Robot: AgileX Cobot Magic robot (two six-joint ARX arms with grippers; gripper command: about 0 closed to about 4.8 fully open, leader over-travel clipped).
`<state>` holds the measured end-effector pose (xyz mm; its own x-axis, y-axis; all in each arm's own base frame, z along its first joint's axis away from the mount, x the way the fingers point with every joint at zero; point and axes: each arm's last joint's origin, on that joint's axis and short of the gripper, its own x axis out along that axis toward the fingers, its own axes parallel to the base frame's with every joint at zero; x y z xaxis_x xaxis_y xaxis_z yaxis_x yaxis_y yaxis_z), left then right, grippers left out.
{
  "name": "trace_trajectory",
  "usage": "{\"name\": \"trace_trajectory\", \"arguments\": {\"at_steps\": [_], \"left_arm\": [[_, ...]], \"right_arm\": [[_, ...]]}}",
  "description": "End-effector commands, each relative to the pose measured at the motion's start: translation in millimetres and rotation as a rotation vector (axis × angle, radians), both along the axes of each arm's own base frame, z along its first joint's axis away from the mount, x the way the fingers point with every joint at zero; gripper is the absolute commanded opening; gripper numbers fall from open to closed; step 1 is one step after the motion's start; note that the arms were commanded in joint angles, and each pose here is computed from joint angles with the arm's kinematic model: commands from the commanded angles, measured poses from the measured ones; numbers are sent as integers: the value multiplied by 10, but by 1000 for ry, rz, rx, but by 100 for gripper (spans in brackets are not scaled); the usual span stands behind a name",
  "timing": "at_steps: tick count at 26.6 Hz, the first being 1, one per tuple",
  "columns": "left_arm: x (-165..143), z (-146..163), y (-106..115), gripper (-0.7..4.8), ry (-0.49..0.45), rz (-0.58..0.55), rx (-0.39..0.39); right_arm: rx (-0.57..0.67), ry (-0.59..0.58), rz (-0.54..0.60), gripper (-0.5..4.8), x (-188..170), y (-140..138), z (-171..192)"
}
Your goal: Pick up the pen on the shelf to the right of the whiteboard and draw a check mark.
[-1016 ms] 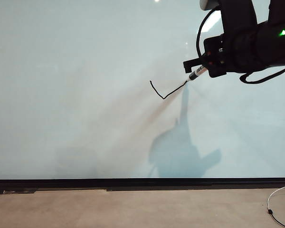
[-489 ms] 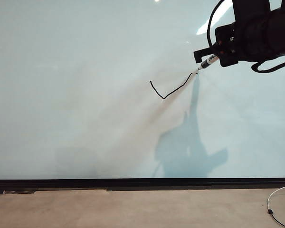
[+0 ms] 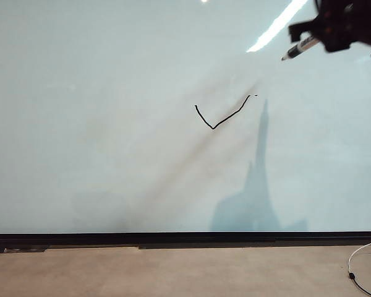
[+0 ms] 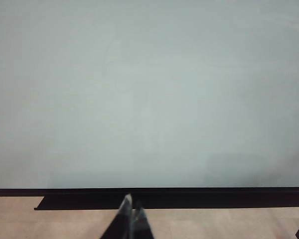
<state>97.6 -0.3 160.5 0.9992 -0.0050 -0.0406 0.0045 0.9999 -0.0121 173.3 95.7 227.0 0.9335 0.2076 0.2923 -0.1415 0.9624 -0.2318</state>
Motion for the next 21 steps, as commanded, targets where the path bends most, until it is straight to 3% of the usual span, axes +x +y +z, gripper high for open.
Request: {"name": "trace_trajectory", "arguments": {"at_steps": [1,21], "left_arm": [[-1,21,0,-4,-15,-1,4],[-1,22,0,-4,-15,-1,4]], "right_arm": [[-34,66,-10,-6,-57,-47,5],[-2,113,-98,-6,-401,-289,-375]]}}
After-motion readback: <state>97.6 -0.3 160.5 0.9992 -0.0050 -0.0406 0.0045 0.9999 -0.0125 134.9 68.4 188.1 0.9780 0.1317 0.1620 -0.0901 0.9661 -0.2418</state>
